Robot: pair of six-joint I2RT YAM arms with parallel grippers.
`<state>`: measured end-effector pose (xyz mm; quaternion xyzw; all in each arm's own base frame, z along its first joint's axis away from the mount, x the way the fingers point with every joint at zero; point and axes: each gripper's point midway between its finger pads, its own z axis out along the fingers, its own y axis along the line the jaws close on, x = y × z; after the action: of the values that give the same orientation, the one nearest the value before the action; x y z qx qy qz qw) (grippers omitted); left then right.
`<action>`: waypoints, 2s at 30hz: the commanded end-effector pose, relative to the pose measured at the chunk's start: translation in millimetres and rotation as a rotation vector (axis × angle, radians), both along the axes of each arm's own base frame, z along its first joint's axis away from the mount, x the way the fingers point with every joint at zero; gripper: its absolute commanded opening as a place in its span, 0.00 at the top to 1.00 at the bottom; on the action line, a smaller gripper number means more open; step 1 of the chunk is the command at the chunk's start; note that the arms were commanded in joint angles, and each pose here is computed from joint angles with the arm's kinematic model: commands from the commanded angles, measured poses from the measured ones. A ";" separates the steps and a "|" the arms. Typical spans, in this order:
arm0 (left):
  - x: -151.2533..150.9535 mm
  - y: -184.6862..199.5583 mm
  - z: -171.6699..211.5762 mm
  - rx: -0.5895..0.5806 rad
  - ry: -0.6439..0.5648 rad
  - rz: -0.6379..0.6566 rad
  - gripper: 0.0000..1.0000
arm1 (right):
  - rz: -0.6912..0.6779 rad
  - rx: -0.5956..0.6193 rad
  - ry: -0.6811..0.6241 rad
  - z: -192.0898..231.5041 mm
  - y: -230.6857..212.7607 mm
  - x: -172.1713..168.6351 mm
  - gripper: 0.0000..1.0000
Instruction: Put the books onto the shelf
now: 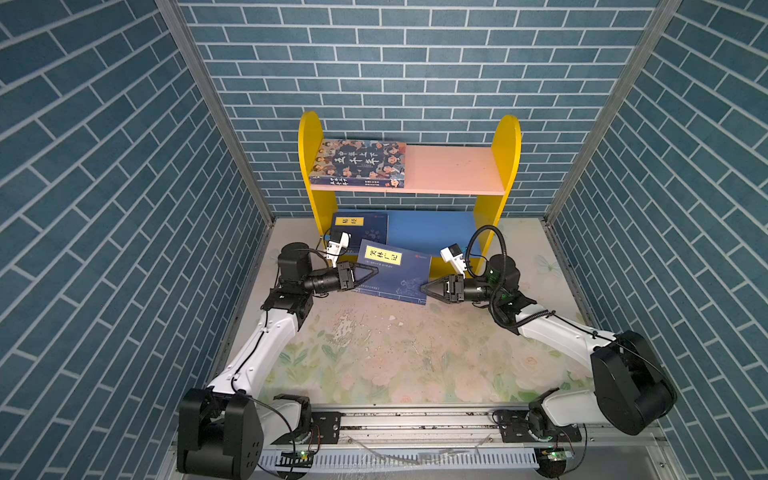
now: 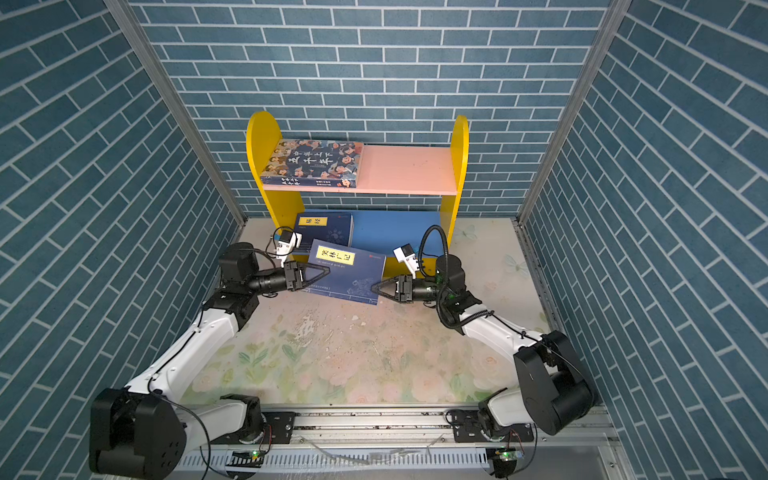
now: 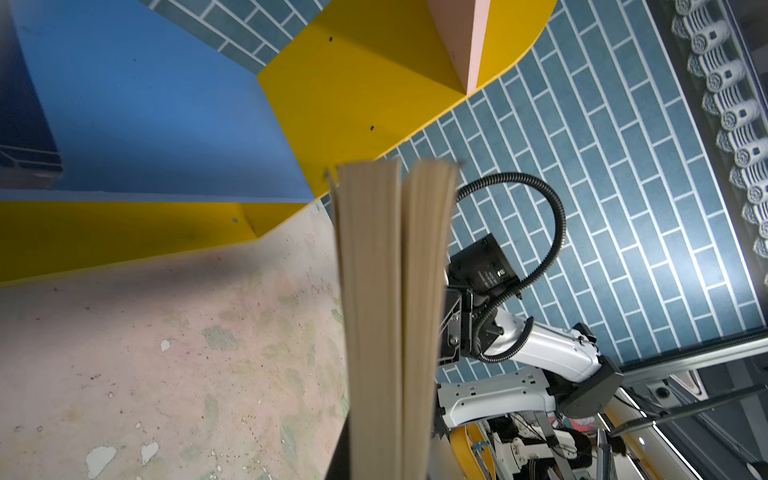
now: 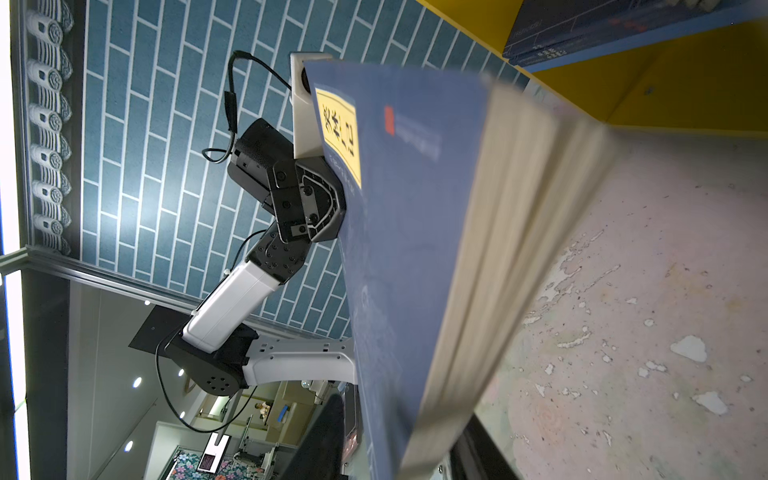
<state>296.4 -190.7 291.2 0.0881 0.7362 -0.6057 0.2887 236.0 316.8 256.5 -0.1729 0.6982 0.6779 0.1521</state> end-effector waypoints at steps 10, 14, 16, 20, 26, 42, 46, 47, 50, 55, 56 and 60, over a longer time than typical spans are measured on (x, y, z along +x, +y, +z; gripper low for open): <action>10.0 4.7 15.0 -0.042 -0.051 0.042 1.00 | -0.002 0.113 -0.023 18.9 19.4 11.4 0.61; 11.0 6.4 6.1 -0.012 -0.039 0.060 1.00 | -0.017 0.140 -0.022 22.6 21.7 16.4 0.73; 11.8 7.5 0.1 0.007 -0.029 0.071 1.00 | -0.027 0.148 -0.019 22.4 22.8 19.5 0.81; 15.2 11.7 -10.1 0.052 -0.023 0.109 0.94 | -0.037 0.156 -0.016 22.4 25.4 24.0 0.98; 26.1 33.4 -21.2 0.153 -0.023 0.220 0.48 | -0.084 0.139 -0.024 18.9 27.9 38.0 1.00; 29.5 90.2 0.5 0.278 -0.084 0.420 0.35 | -0.153 0.017 -0.033 -1.9 44.3 104.8 1.00; 25.1 83.1 8.8 0.233 -0.099 0.379 0.35 | -0.155 0.005 -0.021 -8.0 53.3 121.9 1.00; 24.1 81.8 10.0 0.222 -0.100 0.372 0.35 | -0.158 -0.002 -0.011 -10.5 55.6 127.2 1.00; 22.1 79.5 12.7 0.202 -0.102 0.359 0.35 | -0.152 -0.009 0.000 -15.5 62.6 137.8 1.00; 20.8 78.6 12.6 0.191 -0.100 0.356 0.35 | -0.142 -0.025 0.022 -23.4 73.0 154.5 1.00; 20.5 78.6 12.7 0.190 -0.102 0.357 0.35 | -0.138 -0.027 0.027 -24.3 75.3 157.4 1.00; 20.7 78.7 12.8 0.187 -0.100 0.359 0.35 | -0.133 -0.031 0.034 -26.7 80.9 165.8 1.00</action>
<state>320.4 -111.4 299.0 0.0036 0.7851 -0.4637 0.4105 397.4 393.8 213.1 -0.0828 0.7374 0.6518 0.1570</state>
